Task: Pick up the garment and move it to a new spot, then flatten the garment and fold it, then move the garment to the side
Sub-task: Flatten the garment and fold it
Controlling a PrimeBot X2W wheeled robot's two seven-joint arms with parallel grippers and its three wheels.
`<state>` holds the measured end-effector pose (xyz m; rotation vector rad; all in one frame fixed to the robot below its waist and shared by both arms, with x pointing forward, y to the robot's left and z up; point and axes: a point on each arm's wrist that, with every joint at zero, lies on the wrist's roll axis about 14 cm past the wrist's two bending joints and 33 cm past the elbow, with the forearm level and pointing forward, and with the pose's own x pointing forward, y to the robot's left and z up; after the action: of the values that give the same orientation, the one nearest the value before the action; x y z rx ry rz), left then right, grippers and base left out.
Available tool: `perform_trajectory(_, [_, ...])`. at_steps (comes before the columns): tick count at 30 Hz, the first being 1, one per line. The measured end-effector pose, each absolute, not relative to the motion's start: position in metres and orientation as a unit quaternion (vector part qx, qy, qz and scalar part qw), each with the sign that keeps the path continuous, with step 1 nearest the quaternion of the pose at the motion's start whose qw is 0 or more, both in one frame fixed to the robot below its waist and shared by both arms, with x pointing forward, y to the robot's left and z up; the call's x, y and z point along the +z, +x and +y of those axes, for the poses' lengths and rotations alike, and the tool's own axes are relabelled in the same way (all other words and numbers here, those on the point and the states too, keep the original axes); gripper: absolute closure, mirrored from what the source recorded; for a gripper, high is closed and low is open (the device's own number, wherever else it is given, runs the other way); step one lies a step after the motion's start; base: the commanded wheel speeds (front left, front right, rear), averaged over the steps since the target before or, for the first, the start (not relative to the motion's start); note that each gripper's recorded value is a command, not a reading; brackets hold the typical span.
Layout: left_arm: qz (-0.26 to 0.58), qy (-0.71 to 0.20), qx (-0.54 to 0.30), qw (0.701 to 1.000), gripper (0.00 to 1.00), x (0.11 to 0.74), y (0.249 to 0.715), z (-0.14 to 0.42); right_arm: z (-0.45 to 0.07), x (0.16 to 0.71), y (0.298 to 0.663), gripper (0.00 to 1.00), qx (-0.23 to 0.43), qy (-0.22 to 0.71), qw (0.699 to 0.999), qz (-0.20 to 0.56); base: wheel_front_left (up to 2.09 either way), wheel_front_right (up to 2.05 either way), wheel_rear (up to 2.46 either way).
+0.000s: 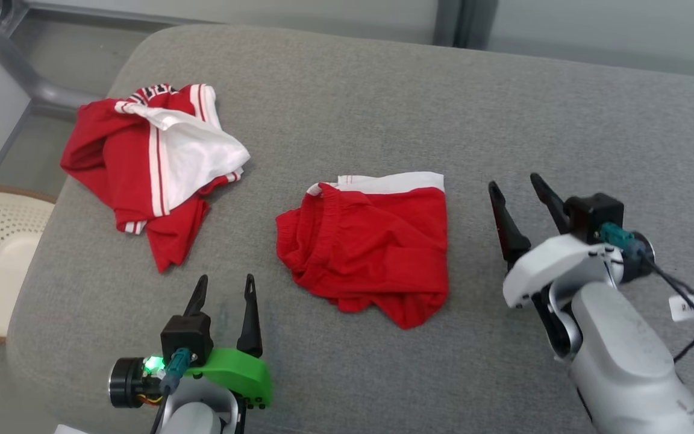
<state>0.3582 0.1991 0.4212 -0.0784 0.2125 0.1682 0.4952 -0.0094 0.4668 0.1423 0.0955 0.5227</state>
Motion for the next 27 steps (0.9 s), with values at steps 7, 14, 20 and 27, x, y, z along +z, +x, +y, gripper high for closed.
perform_trajectory(7, [0.103, -0.039, 0.060, 0.992, 0.00, 0.421, 0.360, 0.186, -0.070, 0.458, 0.462, 0.00, 0.177, 0.062, 0.981, 0.050, 0.00, 0.00, 0.00])
perform_trajectory(14, [0.102, -0.031, 0.030, 0.994, 0.00, 0.422, 0.362, 0.170, -0.110, 0.457, 0.435, 0.00, 0.122, 0.053, 0.990, 0.049, 0.00, 0.00, 0.00])
perform_trajectory(20, [0.094, -0.029, 0.019, 0.995, 0.00, 0.426, 0.359, 0.163, -0.124, 0.461, 0.414, 0.00, 0.103, 0.065, 0.991, 0.046, 0.00, 0.00, 0.00])
perform_trajectory(27, [0.091, -0.028, -0.002, 0.995, 0.00, 0.429, 0.362, 0.151, -0.119, 0.461, 0.408, 0.00, 0.110, 0.073, 0.990, 0.046, 0.00, 0.00, 0.00])
